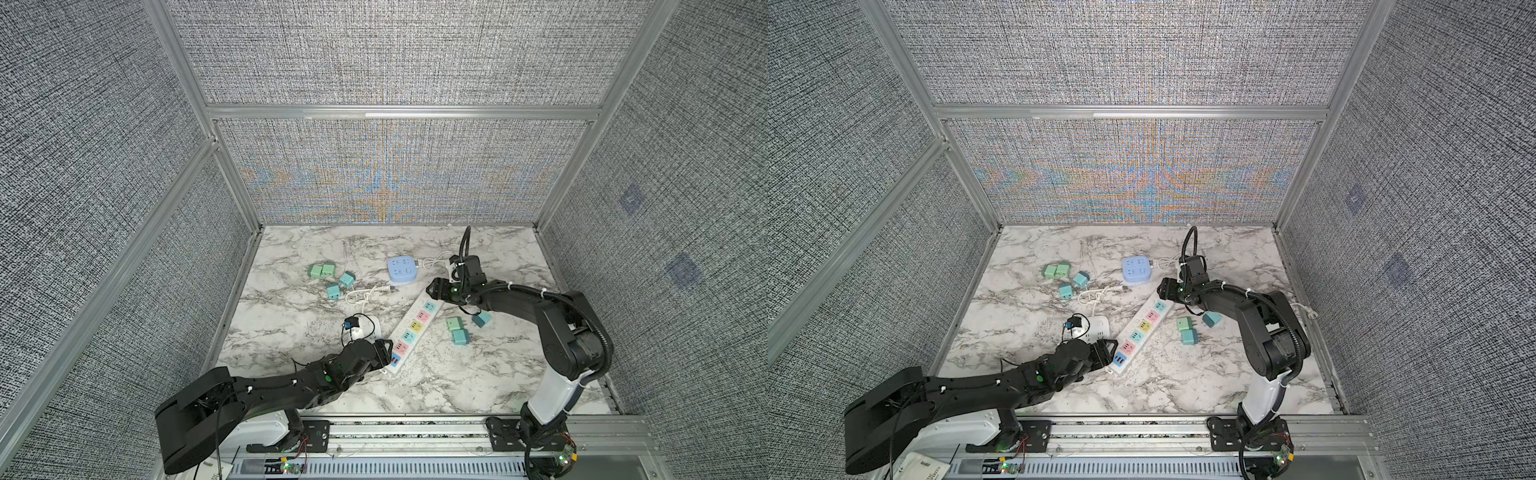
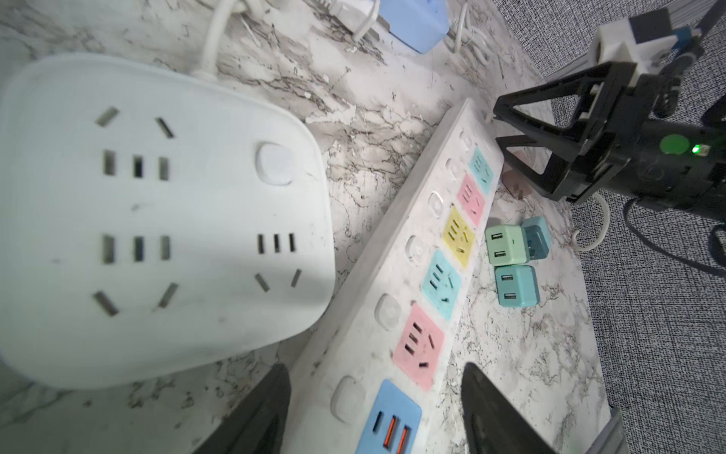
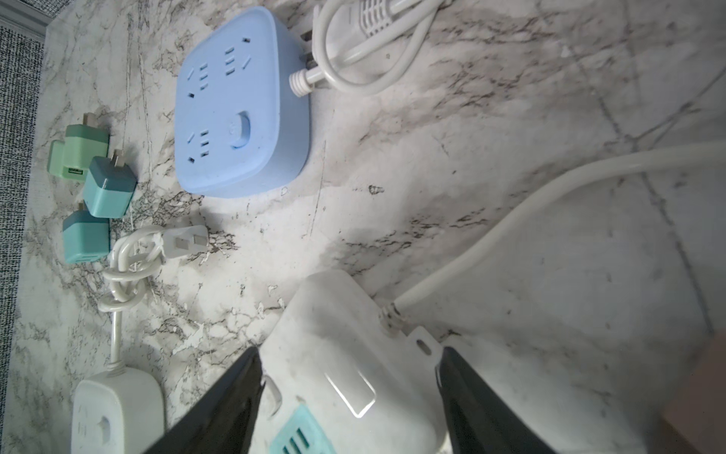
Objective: Insert plugs into power strip
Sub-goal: Rotate the socket at the center of the table.
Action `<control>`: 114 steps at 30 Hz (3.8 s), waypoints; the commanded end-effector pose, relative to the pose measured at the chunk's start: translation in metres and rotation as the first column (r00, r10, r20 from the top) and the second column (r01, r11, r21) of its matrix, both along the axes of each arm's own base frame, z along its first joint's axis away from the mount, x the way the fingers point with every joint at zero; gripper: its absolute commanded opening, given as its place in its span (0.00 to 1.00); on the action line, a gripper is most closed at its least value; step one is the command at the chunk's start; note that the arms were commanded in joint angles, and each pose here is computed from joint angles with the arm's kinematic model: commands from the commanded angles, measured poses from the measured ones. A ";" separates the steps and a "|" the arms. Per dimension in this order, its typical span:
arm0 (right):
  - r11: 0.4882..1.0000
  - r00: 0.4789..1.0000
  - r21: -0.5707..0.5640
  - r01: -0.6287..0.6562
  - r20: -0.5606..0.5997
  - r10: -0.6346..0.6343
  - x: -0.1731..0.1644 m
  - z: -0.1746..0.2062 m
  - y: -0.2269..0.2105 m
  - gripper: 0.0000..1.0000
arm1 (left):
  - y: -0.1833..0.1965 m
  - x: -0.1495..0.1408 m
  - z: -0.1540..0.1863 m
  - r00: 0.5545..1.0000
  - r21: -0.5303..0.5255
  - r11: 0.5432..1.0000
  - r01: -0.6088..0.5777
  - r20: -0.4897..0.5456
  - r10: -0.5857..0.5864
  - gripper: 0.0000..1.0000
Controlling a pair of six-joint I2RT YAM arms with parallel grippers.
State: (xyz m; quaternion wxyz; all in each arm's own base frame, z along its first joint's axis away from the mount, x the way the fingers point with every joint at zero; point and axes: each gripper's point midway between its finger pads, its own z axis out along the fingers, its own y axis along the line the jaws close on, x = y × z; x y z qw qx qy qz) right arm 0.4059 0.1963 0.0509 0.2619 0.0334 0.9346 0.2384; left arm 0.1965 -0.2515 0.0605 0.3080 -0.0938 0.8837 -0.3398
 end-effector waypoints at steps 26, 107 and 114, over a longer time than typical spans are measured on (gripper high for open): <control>0.993 0.989 0.053 0.108 0.100 -0.113 -0.055 0.015 0.015 0.58 | 0.009 0.027 -0.024 0.967 0.201 0.957 -0.208 -0.103 0.232 0.78; 0.999 1.000 -0.042 -0.002 -0.023 0.001 0.066 -0.014 0.009 0.55 | 0.013 0.089 -0.016 0.978 0.349 0.927 -0.135 -0.105 0.183 0.81; 1.000 1.000 -0.005 0.013 -0.026 -0.013 0.033 -0.016 0.010 0.55 | 0.044 0.074 0.023 0.962 0.299 0.925 -0.234 -0.067 0.265 0.91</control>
